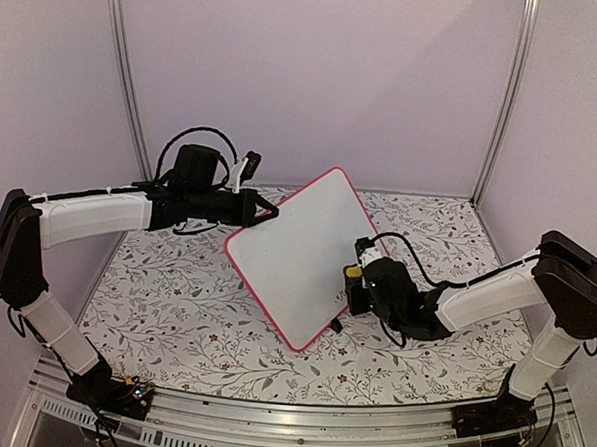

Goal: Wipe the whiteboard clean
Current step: Erase the whiteboard at the center of the board.

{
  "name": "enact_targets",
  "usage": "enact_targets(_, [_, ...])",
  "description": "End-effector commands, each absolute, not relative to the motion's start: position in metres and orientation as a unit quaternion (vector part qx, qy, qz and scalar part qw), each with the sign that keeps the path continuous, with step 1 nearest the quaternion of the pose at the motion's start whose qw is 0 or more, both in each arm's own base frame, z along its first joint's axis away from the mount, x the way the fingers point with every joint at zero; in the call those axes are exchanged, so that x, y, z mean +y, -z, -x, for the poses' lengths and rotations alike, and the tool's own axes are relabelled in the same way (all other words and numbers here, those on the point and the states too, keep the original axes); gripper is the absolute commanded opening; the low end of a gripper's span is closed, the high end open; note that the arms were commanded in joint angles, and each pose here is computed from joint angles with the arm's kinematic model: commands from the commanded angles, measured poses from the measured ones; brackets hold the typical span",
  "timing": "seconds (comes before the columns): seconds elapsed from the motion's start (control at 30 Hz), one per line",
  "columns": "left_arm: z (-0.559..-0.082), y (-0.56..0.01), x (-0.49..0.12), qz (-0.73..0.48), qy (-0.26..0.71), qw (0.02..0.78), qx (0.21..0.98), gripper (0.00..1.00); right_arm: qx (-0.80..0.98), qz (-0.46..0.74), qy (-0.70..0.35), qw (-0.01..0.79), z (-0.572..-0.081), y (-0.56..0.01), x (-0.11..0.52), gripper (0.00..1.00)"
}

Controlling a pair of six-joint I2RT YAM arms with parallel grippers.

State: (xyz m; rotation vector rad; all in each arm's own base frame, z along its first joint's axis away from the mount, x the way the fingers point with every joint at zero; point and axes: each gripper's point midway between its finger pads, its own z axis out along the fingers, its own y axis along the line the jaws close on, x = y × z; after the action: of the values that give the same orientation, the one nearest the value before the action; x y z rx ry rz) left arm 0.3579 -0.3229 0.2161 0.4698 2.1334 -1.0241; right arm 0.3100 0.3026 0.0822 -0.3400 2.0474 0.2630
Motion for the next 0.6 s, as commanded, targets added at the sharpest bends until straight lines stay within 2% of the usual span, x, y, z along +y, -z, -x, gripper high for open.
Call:
enact_targets(0.0, [-0.341, -0.179, -0.323, -0.214, 0.37, 0.315, 0.847, 0.0, 0.843, 0.177, -0.135, 0.489, -0.292, -0.074, 0.324, 0.14])
enact_targets(0.27, [-0.341, -0.178, -0.323, -0.215, 0.37, 0.314, 0.847, 0.0, 0.83, 0.221, -0.138, 0.493, -0.268, -0.077, 0.342, 0.15])
enact_targets(0.57, [-0.341, -0.178, -0.323, -0.214, 0.37, 0.314, 0.848, 0.0, 0.871, 0.167, -0.016, 0.462, -0.307, -0.047, 0.298, 0.14])
